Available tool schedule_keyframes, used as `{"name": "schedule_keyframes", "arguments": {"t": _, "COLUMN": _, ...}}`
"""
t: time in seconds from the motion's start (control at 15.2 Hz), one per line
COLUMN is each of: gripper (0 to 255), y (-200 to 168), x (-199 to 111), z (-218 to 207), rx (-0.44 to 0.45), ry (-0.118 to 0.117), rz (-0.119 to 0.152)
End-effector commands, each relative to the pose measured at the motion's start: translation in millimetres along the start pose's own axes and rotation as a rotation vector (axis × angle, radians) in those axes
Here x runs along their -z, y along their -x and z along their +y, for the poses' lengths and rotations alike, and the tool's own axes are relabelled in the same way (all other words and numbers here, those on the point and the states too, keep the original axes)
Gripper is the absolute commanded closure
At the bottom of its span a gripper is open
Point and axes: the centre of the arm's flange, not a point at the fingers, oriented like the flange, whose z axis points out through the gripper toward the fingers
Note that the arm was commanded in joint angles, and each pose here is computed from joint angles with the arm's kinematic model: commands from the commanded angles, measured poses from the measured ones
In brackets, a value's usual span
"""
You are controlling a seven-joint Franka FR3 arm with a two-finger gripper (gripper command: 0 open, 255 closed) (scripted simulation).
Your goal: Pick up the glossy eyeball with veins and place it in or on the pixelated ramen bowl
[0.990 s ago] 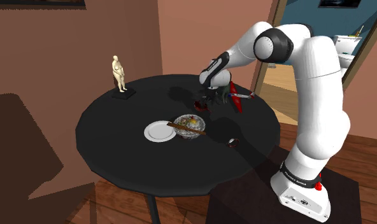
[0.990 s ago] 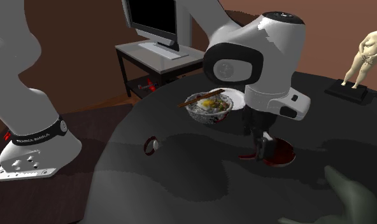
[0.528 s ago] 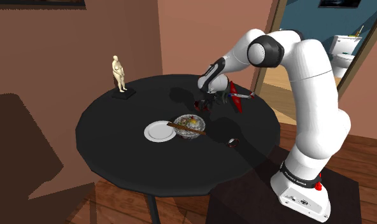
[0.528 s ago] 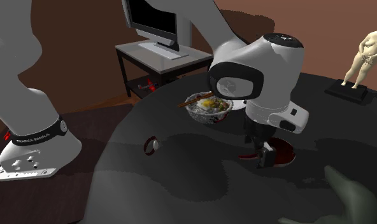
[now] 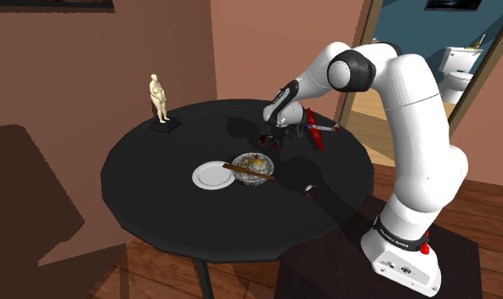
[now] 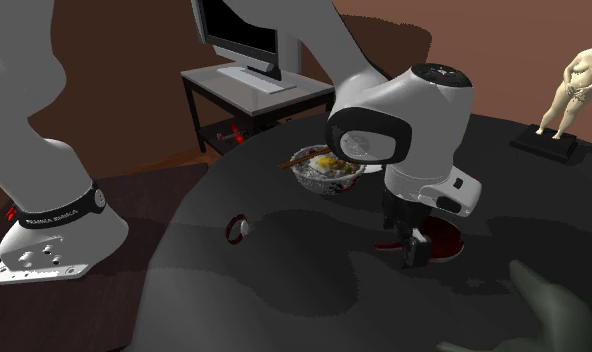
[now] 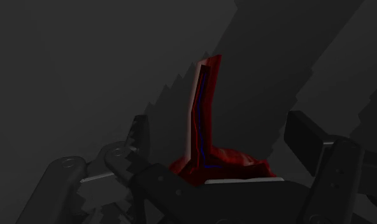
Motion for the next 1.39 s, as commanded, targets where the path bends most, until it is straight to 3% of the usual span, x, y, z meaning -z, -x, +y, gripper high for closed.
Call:
{"name": "schedule_keyframes", "arguments": {"t": 0.0, "gripper": 0, "y": 0.0, "x": 0.0, "z": 0.0, "rx": 0.0, "ry": 0.0, "rz": 0.0}}
{"name": "schedule_keyframes", "arguments": {"t": 0.07, "gripper": 255, "y": 0.0, "x": 0.0, "z": 0.0, "rx": 0.0, "ry": 0.0, "rz": 0.0}}
{"name": "schedule_keyframes", "arguments": {"t": 0.66, "gripper": 255, "y": 0.0, "x": 0.0, "z": 0.0, "rx": 0.0, "ry": 0.0, "rz": 0.0}}
{"name": "schedule_keyframes", "arguments": {"t": 1.32, "gripper": 255, "y": -4.9, "x": 52.5, "z": -2.1, "rx": 0.0, "ry": 0.0, "rz": 0.0}}
